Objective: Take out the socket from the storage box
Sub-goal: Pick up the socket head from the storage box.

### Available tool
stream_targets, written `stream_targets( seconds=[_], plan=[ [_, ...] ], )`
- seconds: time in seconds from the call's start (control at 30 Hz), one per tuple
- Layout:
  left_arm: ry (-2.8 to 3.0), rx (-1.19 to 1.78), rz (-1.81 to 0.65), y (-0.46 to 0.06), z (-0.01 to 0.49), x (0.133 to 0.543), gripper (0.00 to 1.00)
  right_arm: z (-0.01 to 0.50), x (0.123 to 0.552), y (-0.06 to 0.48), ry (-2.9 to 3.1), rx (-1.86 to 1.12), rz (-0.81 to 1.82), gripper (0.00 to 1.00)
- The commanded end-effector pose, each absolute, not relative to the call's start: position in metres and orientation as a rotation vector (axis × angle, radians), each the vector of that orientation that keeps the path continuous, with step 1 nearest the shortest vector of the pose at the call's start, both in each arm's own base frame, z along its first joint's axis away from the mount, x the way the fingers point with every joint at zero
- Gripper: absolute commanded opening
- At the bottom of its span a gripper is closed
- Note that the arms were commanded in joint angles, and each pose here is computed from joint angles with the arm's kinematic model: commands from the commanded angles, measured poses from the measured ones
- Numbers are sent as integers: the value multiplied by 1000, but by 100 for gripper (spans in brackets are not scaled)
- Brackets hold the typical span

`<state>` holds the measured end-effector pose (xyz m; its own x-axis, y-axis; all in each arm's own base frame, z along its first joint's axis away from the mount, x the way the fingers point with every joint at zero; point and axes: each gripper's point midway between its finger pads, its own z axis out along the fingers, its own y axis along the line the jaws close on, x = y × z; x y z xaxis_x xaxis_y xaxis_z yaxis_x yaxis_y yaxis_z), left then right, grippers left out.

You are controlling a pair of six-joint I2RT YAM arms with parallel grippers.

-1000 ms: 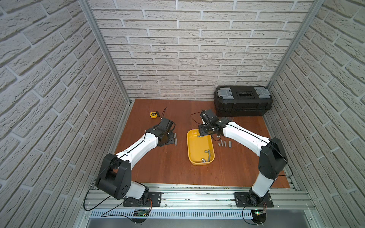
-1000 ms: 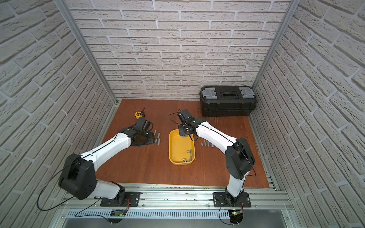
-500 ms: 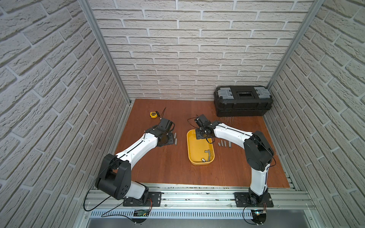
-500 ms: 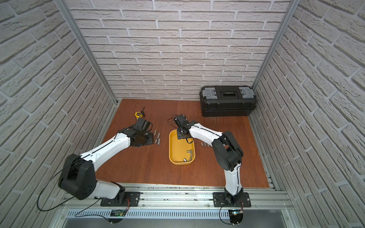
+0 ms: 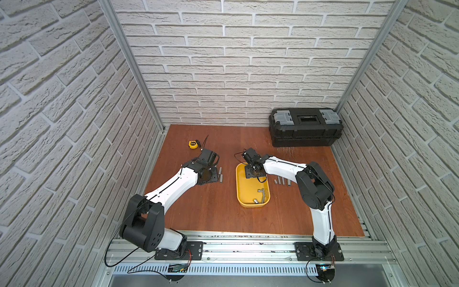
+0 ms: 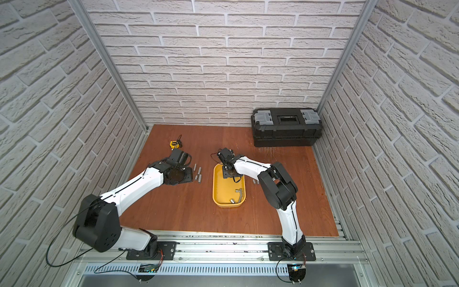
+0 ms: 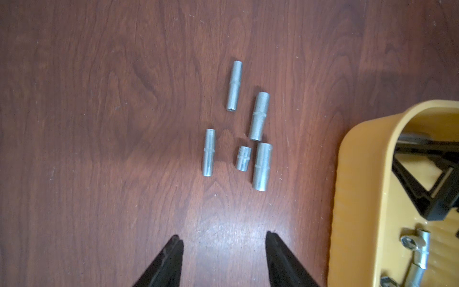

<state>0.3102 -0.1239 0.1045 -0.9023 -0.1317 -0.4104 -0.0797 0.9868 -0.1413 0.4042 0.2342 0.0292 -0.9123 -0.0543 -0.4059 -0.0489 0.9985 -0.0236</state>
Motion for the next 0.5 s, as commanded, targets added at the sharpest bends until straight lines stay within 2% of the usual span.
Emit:
stream_targets(
  seconds=[0.0, 0.47],
  plan=[
    [2676, -158, -172, -120, 115, 309, 57, 27, 415, 240, 2690, -45, -20, 64],
    [2678, -164, -165, -118, 114, 307, 57, 12, 424, 235, 2700, -30, -46, 62]
  ],
)
